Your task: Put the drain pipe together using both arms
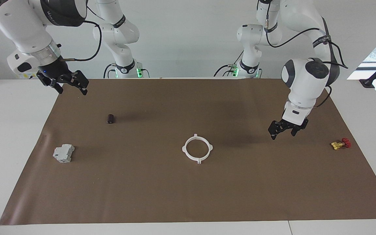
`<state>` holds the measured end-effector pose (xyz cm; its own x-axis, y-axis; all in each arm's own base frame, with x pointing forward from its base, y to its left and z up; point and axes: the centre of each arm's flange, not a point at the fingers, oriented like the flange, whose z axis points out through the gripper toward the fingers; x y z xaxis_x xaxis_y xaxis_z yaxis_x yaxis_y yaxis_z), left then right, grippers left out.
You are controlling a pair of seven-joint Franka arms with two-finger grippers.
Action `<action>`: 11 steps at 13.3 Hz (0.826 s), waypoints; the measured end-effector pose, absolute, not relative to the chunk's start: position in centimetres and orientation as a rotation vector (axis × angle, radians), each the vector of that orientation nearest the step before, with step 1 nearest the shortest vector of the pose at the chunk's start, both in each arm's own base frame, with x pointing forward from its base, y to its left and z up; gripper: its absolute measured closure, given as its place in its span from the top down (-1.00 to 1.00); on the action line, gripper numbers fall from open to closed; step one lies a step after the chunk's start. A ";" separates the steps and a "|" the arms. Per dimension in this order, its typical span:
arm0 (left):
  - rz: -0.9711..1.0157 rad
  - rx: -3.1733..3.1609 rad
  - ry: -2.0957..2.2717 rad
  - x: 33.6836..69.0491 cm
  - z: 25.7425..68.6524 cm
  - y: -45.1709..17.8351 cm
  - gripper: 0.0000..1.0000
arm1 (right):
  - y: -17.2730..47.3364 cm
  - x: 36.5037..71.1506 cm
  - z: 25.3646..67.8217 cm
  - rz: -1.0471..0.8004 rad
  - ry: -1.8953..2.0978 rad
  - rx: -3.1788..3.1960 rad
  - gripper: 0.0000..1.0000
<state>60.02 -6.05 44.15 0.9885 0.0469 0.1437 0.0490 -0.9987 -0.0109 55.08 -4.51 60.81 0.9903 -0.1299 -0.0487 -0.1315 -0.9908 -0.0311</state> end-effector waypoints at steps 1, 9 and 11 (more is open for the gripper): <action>-0.212 -3.127 -0.051 59.6 45.3 -4.6 1.00 | -4.4 55.1 60.8 0.077 0.201 -3.100 1.00; -0.101 -3.161 0.054 57.9 57.2 2.9 1.00 | -3.9 55.2 60.8 0.075 0.113 -3.104 1.00; -0.081 -3.169 0.040 57.4 60.3 3.6 1.00 | -3.9 55.2 60.8 0.075 0.113 -3.104 1.00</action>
